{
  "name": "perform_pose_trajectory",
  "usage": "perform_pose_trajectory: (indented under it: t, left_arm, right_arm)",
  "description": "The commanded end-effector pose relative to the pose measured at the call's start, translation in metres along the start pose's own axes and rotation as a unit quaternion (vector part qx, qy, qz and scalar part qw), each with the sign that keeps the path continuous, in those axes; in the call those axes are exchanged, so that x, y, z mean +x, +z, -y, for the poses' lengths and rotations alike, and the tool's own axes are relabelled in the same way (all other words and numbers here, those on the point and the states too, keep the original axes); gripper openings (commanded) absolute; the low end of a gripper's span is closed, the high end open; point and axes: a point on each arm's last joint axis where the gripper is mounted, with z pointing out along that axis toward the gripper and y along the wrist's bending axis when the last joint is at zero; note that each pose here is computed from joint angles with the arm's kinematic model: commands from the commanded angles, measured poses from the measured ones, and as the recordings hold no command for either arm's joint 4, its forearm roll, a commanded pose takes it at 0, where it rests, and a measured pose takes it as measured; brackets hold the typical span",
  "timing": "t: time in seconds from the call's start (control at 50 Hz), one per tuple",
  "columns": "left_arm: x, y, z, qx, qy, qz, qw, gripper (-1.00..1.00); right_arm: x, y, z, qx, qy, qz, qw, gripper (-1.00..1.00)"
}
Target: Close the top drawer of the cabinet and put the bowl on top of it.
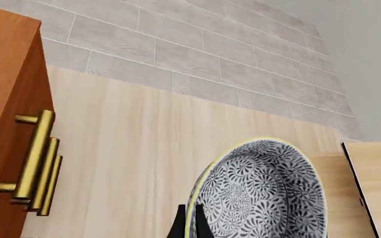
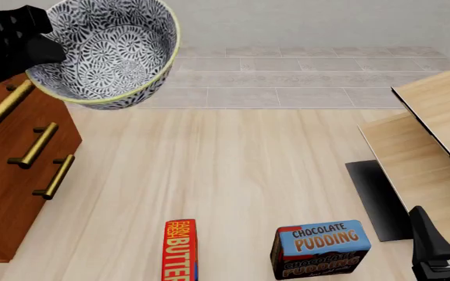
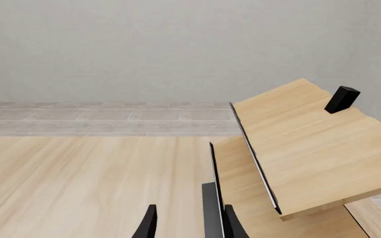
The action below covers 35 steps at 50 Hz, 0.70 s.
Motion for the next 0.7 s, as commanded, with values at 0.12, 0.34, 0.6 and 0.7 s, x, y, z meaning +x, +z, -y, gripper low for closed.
perform_pose_trajectory:
  t: [0.12, 0.34, 0.6, 0.7]
  left_arm:
    - [-0.014, -0.014, -0.01, -0.023, -0.021, 0.03, 0.9991, -1.0]
    - [-0.028, -0.024, -0.013, -0.037, -0.035, 0.05, 0.9975, -1.0]
    - [-0.039, -0.028, -0.019, -0.057, -0.047, 0.066, 0.995, -1.0]
    - [-0.043, -0.031, -0.021, -0.063, -0.052, 0.072, 0.9941, -1.0]
  right_arm:
    - [0.0, 0.0, 0.0, 0.0, 0.0, 0.0, 1.0, 1.0]
    - [0.0, 0.0, 0.0, 0.0, 0.0, 0.0, 1.0, 1.0]
    - [0.0, 0.0, 0.0, 0.0, 0.0, 0.0, 1.0, 1.0]
    - [0.0, 0.0, 0.0, 0.0, 0.0, 0.0, 1.0, 1.0]
